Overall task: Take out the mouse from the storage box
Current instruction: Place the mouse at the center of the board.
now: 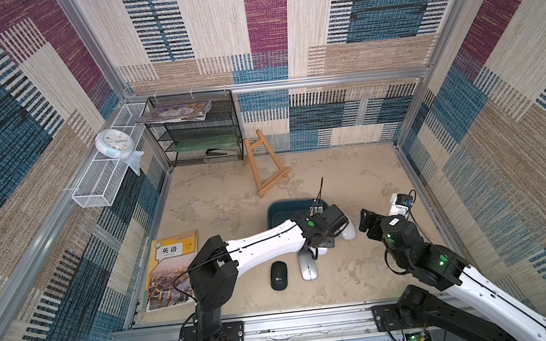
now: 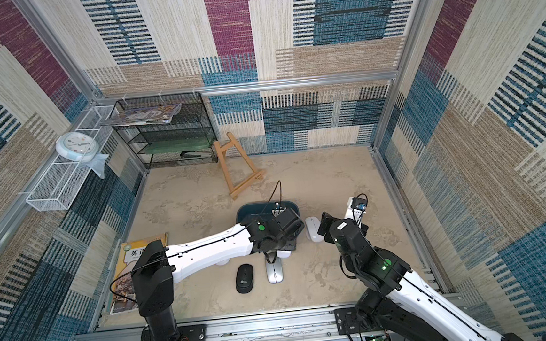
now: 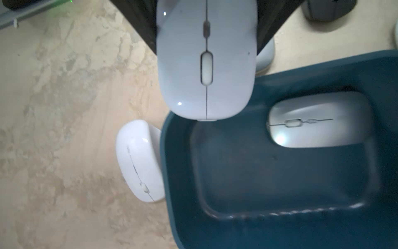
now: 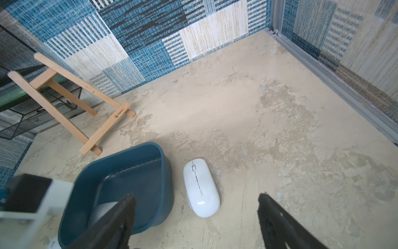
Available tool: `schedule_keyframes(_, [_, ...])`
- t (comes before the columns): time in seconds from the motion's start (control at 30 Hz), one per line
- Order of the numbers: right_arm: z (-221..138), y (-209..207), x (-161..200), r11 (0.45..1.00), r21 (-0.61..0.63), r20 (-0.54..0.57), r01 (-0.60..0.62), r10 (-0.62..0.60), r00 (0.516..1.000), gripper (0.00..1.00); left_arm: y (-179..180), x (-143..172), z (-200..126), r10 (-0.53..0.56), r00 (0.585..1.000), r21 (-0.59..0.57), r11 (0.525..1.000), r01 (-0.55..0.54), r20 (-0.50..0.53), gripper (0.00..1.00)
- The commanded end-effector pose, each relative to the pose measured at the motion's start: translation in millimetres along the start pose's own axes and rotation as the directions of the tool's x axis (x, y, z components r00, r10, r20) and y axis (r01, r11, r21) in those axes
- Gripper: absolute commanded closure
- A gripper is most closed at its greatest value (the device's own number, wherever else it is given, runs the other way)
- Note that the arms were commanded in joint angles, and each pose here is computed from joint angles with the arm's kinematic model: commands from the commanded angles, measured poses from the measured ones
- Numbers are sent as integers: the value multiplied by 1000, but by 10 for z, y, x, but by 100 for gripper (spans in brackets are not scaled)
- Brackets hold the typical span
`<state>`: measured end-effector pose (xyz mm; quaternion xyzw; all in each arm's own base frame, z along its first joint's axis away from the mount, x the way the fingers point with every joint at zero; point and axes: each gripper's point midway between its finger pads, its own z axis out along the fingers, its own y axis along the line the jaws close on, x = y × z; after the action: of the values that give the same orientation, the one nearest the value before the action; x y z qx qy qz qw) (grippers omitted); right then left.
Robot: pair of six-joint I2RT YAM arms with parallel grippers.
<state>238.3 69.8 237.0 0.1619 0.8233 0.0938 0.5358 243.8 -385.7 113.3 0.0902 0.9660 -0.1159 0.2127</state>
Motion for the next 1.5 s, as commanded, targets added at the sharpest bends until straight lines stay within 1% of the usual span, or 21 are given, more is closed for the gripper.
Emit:
schedule_keyframes(0.0, [-150,-155,-222,997,70,50,28,-32,998,9,-223,170,71,70,997,45,997,-68,-30,46])
schedule_keyframes(0.07, [-288,-201,-425,996,85,92,21,-29,995,9,-317,265,154,93,993,64,994,-89,-66,45])
schedule_keyframes(0.17, [-494,-252,-667,997,73,143,-2,-8,990,8,-443,370,291,135,986,77,989,-127,-97,45])
schedule_keyframes(0.3, [-693,-299,-874,999,30,205,-44,36,978,9,-588,412,432,174,977,81,983,-165,-124,45])
schedule_keyframes(0.43, [-809,-314,-998,999,13,228,-44,40,973,9,-640,459,570,185,971,74,982,-176,-150,44])
schedule_keyframes(0.63, [-909,-378,-1081,999,18,248,-51,45,968,8,-694,521,750,202,958,57,979,-195,-203,43])
schedule_keyframes(0.73, [-932,-378,-1097,998,4,254,-60,57,965,8,-739,513,795,209,956,61,978,-200,-207,43])
schedule_keyframes(0.87, [-906,-382,-1064,999,17,247,-38,33,968,8,-769,512,846,211,955,56,977,-204,-210,41])
schedule_keyframes(0.93, [-906,-385,-1062,999,20,243,-35,29,970,8,-773,517,862,208,954,56,978,-201,-214,38])
schedule_keyframes(1.03, [-918,-401,-1071,999,24,247,-36,29,969,8,-817,529,878,221,950,73,975,-210,-222,29])
schedule_keyframes(1.17, [-915,-378,-1085,999,18,249,-39,34,968,8,-826,497,832,223,951,74,974,-212,-212,21])
schedule_keyframes(1.27, [-886,-367,-1068,999,26,245,-30,23,969,8,-807,420,698,230,956,73,973,-220,-181,19])
schedule_keyframes(1.37, [-871,-344,-1075,999,26,244,-29,22,969,8,-829,210,354,250,966,108,964,-242,-63,17])
schedule_keyframes(1.47, [-842,-305,-1081,999,25,248,-20,13,969,8,-745,11,-5,226,972,140,962,-233,62,15])
